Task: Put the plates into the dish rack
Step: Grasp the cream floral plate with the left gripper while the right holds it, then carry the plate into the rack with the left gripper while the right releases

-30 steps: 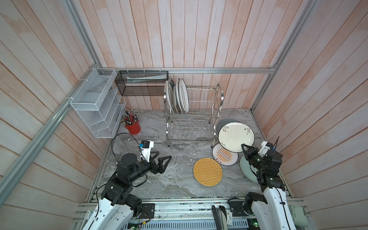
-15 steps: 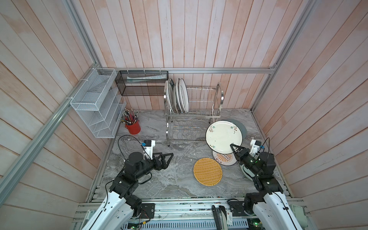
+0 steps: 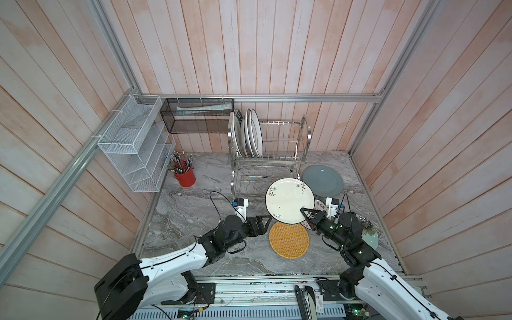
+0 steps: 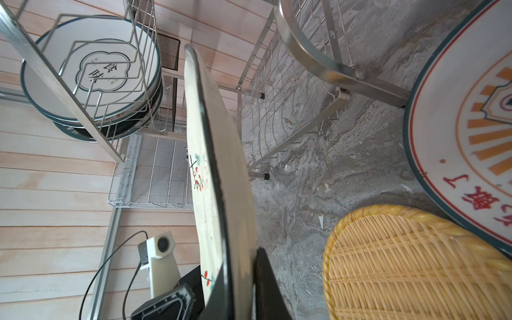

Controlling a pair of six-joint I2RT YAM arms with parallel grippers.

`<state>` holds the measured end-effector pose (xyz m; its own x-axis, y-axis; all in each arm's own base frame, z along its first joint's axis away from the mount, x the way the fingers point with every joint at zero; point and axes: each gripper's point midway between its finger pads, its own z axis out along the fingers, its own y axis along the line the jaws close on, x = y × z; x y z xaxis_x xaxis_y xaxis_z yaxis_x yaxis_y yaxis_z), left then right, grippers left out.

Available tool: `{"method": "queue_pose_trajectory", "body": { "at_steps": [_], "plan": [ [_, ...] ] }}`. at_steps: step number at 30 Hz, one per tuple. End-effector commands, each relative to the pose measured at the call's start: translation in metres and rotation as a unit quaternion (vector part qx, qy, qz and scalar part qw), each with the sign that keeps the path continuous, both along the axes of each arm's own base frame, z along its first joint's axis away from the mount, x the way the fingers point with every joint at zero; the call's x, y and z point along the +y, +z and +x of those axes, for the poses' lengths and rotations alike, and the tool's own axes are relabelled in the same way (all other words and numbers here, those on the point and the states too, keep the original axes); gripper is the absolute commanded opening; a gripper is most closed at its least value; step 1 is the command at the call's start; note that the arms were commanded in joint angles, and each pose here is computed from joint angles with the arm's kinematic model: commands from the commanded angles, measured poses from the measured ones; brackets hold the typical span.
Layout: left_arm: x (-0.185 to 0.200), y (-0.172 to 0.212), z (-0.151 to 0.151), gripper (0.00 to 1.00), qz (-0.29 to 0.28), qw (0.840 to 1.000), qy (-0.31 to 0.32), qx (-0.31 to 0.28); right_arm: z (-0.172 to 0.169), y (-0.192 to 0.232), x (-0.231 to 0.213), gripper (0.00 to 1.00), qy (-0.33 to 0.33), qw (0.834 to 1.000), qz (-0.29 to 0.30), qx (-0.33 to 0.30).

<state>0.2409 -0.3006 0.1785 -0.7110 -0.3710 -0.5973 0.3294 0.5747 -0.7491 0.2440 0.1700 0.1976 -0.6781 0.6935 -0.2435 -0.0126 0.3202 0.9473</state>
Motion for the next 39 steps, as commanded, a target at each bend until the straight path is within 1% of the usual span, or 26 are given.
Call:
{"method": "queue_pose_trajectory", "body": {
  "at_steps": [1,5,8,12,14,17,18,19,20,24,26,27,28,32,33,34,35,36,37,39],
  "plan": [
    [-0.012,0.042,0.020,0.91,-0.070,0.996,0.039,-0.031,0.002,0.061,0.000,0.00,-0.010,0.994,0.057,-0.096],
    [-0.022,0.037,0.032,0.76,-0.072,0.996,0.057,-0.008,-0.002,0.064,-0.002,0.00,-0.010,0.993,0.061,-0.100],
    [-0.033,0.036,0.035,0.69,-0.084,0.995,0.048,-0.003,-0.004,0.065,-0.003,0.00,-0.009,0.993,0.061,-0.102],
    [-0.045,0.035,0.037,0.56,-0.102,0.994,0.032,-0.001,-0.006,0.066,-0.002,0.00,-0.006,0.993,0.064,-0.102],
    [-0.047,0.035,0.038,0.51,-0.113,0.993,0.032,0.002,-0.006,0.066,-0.002,0.00,-0.005,0.993,0.064,-0.103],
    [-0.048,0.042,0.037,0.31,-0.149,0.988,0.031,-0.004,-0.007,0.066,0.000,0.00,-0.001,0.993,0.065,-0.103],
    [-0.048,0.043,0.036,0.21,-0.160,0.987,0.029,-0.004,-0.007,0.065,0.000,0.00,-0.001,0.993,0.064,-0.102],
    [-0.048,0.045,0.036,0.07,-0.173,0.985,0.027,-0.003,-0.008,0.064,0.001,0.00,0.000,0.993,0.065,-0.101],
    [-0.048,0.047,0.034,0.00,-0.184,0.983,0.025,0.000,-0.008,0.064,0.001,0.00,0.000,0.993,0.066,-0.101],
    [-0.043,0.053,0.027,0.00,-0.226,0.974,0.019,0.009,-0.009,0.064,0.001,0.00,0.001,0.992,0.061,-0.106],
    [-0.040,0.054,0.023,0.00,-0.223,0.975,0.018,0.009,-0.008,0.062,0.001,0.00,0.001,0.993,0.053,-0.107],
    [-0.038,0.054,0.022,0.00,-0.216,0.976,0.020,0.009,-0.009,0.062,0.001,0.03,0.003,0.993,0.050,-0.111],
    [-0.036,0.054,0.020,0.00,-0.207,0.978,0.023,0.006,-0.009,0.063,0.001,0.20,0.004,0.992,0.047,-0.116],
    [-0.016,0.053,0.017,0.00,-0.190,0.981,0.048,-0.001,-0.007,0.067,-0.004,0.75,-0.010,0.991,0.024,-0.130],
    [-0.010,0.052,0.015,0.00,-0.188,0.981,0.053,-0.002,-0.003,0.068,-0.009,0.94,-0.025,0.991,0.010,-0.133],
    [-0.005,0.052,0.013,0.00,-0.186,0.981,0.058,-0.003,0.000,0.070,-0.013,0.98,-0.040,0.990,-0.001,-0.137],
    [0.000,0.050,0.011,0.00,-0.182,0.981,0.062,-0.001,0.002,0.074,-0.016,0.98,-0.048,0.988,-0.012,-0.145],
    [0.005,0.051,0.009,0.00,-0.179,0.982,0.066,-0.003,0.005,0.081,-0.021,0.98,-0.058,0.985,-0.035,-0.160],
    [0.004,0.053,-0.001,0.00,-0.177,0.983,0.055,-0.004,0.009,0.089,-0.027,0.98,-0.070,0.980,-0.065,-0.176],
    [0.009,0.065,-0.009,0.00,-0.166,0.985,0.043,-0.029,0.012,0.104,-0.035,0.98,-0.085,0.967,-0.123,-0.209]
  ]
}}
